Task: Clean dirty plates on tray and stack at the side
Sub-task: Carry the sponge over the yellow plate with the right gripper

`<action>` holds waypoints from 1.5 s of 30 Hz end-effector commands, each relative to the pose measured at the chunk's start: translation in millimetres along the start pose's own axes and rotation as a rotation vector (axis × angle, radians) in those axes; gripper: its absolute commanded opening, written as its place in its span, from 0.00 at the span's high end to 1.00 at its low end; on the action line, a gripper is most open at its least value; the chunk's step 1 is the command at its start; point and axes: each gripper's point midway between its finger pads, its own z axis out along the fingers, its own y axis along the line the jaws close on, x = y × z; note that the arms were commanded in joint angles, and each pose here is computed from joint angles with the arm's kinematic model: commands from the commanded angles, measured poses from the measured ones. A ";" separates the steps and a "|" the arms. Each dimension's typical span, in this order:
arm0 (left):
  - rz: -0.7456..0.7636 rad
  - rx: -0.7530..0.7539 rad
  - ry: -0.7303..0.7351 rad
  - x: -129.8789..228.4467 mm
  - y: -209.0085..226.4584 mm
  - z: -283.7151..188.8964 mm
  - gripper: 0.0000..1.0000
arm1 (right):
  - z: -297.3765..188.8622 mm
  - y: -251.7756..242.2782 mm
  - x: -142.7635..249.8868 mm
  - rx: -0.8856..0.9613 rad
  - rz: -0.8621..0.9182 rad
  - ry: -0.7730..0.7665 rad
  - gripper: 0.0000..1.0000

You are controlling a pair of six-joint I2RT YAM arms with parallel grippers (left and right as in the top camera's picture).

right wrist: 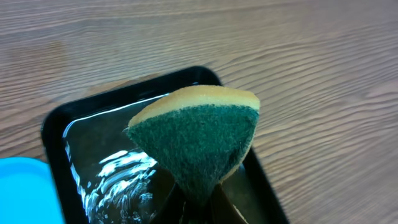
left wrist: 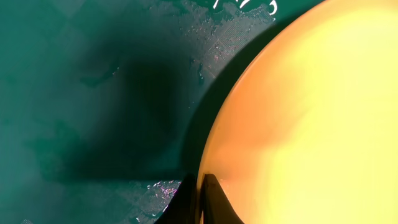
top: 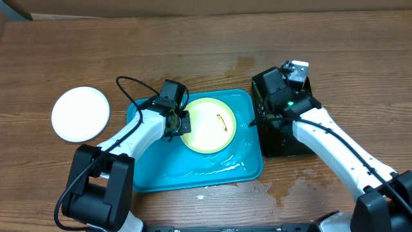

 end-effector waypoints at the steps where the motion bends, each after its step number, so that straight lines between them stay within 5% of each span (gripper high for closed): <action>1: 0.010 -0.031 -0.003 1.5 7.4 2.1 0.96 | 2.1 26.8 13.5 -0.183 -0.061 0.099 0.96; 13: 0.058 -0.023 -0.013 -1.3 5.5 2.1 0.96 | -1.6 39.9 21.3 -0.269 -0.123 0.137 0.96; 21: 0.097 0.014 -0.018 -3.2 -1.5 2.1 0.96 | -66.1 120.5 64.1 -0.889 -0.409 0.274 0.96; 27: 0.216 0.102 -0.032 -6.4 -18.0 1.1 0.96 | -77.8 131.9 78.4 -0.900 -0.515 0.246 0.96; 45: 0.214 0.104 -0.040 -8.2 -18.8 0.9 0.96 | -46.1 161.0 139.1 -0.807 -0.657 0.291 0.95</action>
